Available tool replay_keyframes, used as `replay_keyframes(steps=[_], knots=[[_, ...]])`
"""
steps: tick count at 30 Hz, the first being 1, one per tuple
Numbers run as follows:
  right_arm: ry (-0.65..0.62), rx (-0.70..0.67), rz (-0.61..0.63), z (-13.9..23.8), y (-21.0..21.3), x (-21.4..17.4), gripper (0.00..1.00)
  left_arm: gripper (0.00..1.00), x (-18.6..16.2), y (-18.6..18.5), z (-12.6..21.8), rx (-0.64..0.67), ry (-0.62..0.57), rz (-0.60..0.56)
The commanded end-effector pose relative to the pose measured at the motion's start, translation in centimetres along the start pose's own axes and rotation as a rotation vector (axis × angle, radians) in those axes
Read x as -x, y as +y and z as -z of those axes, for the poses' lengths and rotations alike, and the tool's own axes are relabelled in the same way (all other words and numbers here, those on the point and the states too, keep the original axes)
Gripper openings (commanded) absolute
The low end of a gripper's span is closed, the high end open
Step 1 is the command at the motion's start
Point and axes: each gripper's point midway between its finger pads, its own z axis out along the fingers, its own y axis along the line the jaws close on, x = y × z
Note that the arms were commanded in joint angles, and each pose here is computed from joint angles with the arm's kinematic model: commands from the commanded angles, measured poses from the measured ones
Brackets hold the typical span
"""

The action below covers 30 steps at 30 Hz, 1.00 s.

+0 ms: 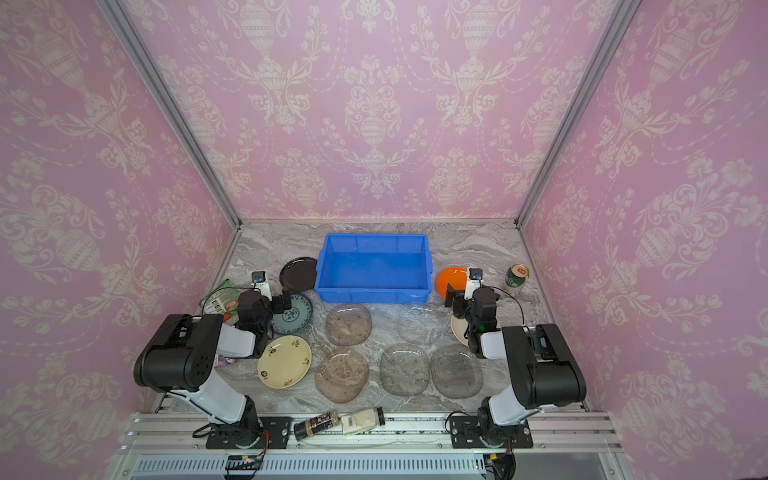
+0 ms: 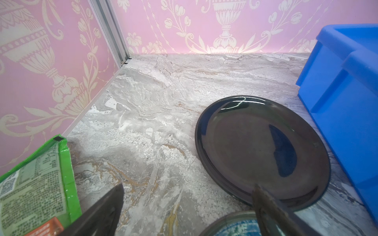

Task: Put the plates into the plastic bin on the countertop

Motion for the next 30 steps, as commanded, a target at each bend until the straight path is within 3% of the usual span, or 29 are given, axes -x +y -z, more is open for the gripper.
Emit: replay_keyframes(steps=[1, 10, 14, 17, 22, 26, 30], knots=[[0.007, -0.054, 0.001, 0.4, -0.8, 2.3, 1.00, 0.99, 0.3, 0.2, 0.0, -0.018, -0.004, 0.033], [0.036, -0.289, -0.140, 2.5, -4.2, 12.5, 1.00, 0.99, 0.3, 0.2, 0.0, -0.054, -0.003, 0.061], [0.047, -0.303, -0.209, 3.5, -5.0, 14.3, 1.00, 0.99, 2.1, 0.2, -0.4, -0.049, 0.099, 0.048], [0.082, -0.272, -0.285, 3.5, -5.0, 13.8, 1.00, 0.99, 4.1, 1.1, -0.7, 0.007, 0.177, 0.102], [0.196, -0.251, -0.363, 2.6, -5.2, 11.0, 0.98, 0.99, 7.5, 0.2, -0.6, -0.056, 0.145, 0.256], [0.275, -0.217, -0.466, 1.8, -5.9, 8.3, 0.93, 0.99, 9.9, 0.5, 0.1, -0.032, 0.168, 0.387], [0.306, -0.206, -0.520, 1.4, -6.6, 6.3, 0.84, 0.99, 12.1, -1.3, 0.8, -0.141, 0.176, 0.425]])
